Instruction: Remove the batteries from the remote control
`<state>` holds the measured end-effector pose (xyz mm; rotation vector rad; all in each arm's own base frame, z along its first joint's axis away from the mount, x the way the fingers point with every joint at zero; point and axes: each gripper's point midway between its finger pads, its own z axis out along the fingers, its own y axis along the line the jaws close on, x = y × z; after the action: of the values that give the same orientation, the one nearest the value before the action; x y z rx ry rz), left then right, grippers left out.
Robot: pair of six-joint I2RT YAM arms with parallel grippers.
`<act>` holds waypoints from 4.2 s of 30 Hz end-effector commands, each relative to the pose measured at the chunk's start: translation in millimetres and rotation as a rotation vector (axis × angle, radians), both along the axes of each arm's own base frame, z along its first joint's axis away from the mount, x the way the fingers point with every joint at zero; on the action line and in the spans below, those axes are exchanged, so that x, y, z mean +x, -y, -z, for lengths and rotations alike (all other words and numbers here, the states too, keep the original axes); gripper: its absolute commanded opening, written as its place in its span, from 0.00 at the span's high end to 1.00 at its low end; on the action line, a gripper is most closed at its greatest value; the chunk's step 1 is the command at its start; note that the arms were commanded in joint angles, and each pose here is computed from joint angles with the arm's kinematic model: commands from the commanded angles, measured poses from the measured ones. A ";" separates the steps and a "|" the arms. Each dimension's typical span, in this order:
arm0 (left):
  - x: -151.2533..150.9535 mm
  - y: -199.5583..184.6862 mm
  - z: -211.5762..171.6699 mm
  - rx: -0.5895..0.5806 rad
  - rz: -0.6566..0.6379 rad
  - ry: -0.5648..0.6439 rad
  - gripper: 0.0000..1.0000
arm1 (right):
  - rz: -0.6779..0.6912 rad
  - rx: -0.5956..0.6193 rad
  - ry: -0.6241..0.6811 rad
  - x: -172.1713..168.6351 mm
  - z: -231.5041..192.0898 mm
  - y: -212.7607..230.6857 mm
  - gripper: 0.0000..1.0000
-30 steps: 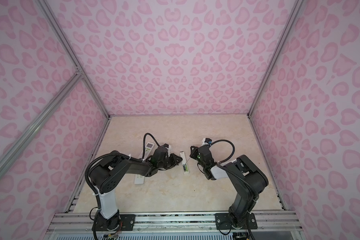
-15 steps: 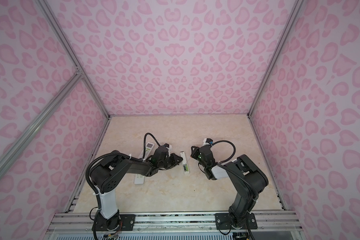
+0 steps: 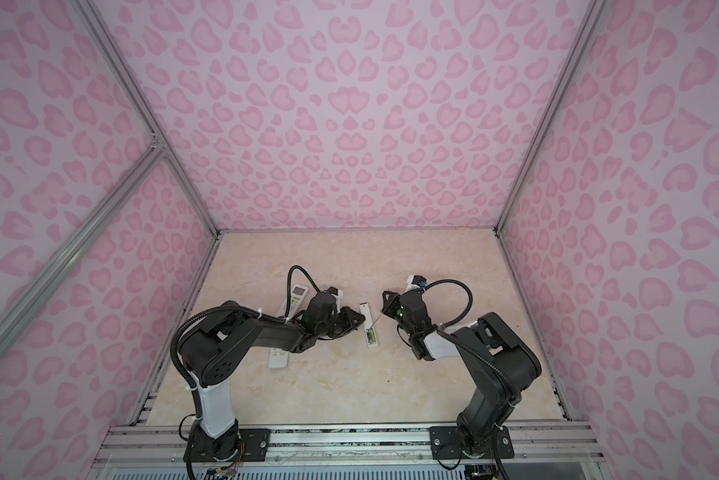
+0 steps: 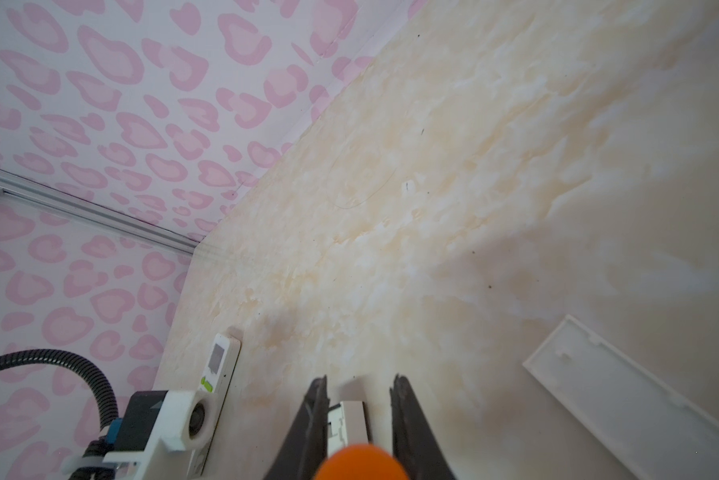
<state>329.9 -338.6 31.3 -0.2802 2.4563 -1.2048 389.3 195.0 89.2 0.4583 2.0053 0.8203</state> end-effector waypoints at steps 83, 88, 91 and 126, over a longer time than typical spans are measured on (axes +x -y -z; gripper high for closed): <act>-61.4 -31.5 12.8 0.157 0.028 -0.052 0.81 | -0.138 -0.382 0.090 -16.4 -47.9 -41.2 1.00; -55.7 -31.2 -4.6 0.178 0.043 0.005 0.76 | -0.128 -0.444 0.088 -16.4 -49.9 -33.9 1.00; -52.6 -23.1 -10.2 0.163 0.063 0.014 0.75 | -0.135 -0.451 0.076 -15.5 -45.1 -37.0 1.00; -60.1 5.0 -1.3 0.098 0.094 -0.044 0.84 | -0.114 -0.553 0.125 -16.0 -41.9 -41.8 1.00</act>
<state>269.8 -341.9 32.2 -0.1692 2.5883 -1.1126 371.1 238.6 119.5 -0.0434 2.0895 0.3213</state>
